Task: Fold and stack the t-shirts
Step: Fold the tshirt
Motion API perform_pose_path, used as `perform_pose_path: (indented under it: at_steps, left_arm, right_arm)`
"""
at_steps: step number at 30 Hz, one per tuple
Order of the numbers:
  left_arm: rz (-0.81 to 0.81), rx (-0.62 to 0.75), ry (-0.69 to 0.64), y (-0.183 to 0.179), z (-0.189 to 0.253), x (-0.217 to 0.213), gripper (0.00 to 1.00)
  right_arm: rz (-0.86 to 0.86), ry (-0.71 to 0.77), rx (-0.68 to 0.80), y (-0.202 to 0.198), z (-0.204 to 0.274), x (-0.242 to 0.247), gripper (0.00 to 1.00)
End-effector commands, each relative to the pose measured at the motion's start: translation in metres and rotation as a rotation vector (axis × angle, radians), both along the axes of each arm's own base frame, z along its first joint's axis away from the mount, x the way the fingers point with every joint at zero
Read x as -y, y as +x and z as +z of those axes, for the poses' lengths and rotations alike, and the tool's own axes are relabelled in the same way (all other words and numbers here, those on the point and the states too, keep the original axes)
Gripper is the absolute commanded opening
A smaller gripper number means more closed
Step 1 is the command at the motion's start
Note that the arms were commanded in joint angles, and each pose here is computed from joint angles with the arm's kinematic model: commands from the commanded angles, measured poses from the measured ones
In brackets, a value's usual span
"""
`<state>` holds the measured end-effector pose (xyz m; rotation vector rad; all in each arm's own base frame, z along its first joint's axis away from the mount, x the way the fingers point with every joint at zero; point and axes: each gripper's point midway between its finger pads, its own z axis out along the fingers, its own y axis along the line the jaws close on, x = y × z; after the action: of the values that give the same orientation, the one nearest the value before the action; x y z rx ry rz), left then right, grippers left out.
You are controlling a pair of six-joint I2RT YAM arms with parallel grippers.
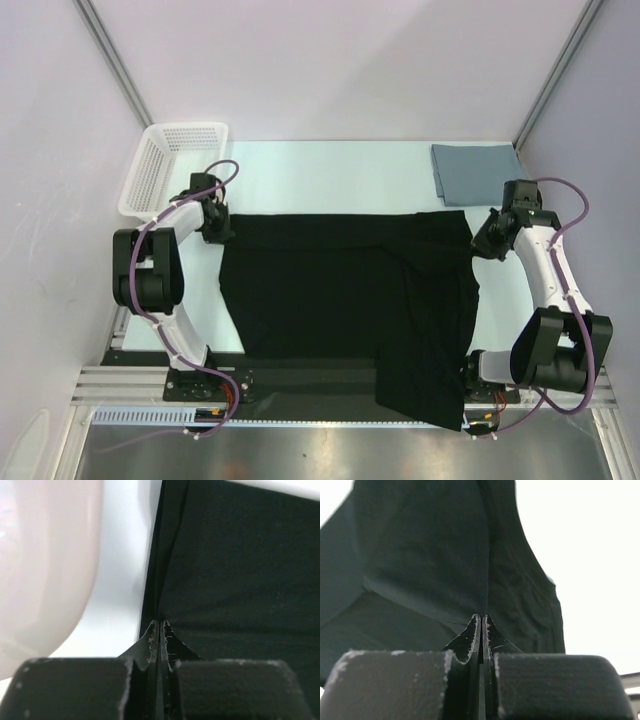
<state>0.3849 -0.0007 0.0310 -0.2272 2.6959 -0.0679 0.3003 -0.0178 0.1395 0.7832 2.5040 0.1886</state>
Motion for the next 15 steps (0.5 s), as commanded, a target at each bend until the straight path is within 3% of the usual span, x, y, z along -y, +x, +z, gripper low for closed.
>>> perform_pose_path:
  at_steps: [1, 6, 8, 13, 15]
  left_arm:
    - [0.024, -0.011, 0.049, 0.001, 0.003, -0.012, 0.03]
    - [0.015, -0.016, 0.049, 0.001, 0.003, -0.011, 0.02]
    - [0.017, -0.019, 0.048, 0.000, 0.003, -0.011, 0.07]
    - [0.036, -0.012, 0.056, -0.006, 0.020, -0.011, 0.28]
    - [0.051, 0.005, 0.034, -0.009, 0.040, -0.006, 0.29]
  right_arm:
    - [-0.025, 0.002, -0.148, -0.027, -0.026, 0.002, 0.00]
    - [-0.023, 0.022, -0.179, -0.039, -0.034, -0.003, 0.00]
    - [-0.025, 0.017, -0.178, -0.042, -0.033, -0.002, 0.00]
    - [-0.011, 0.129, -0.267, -0.067, -0.036, -0.024, 0.15]
    - [-0.013, 0.144, -0.235, -0.069, -0.022, -0.027, 0.28]
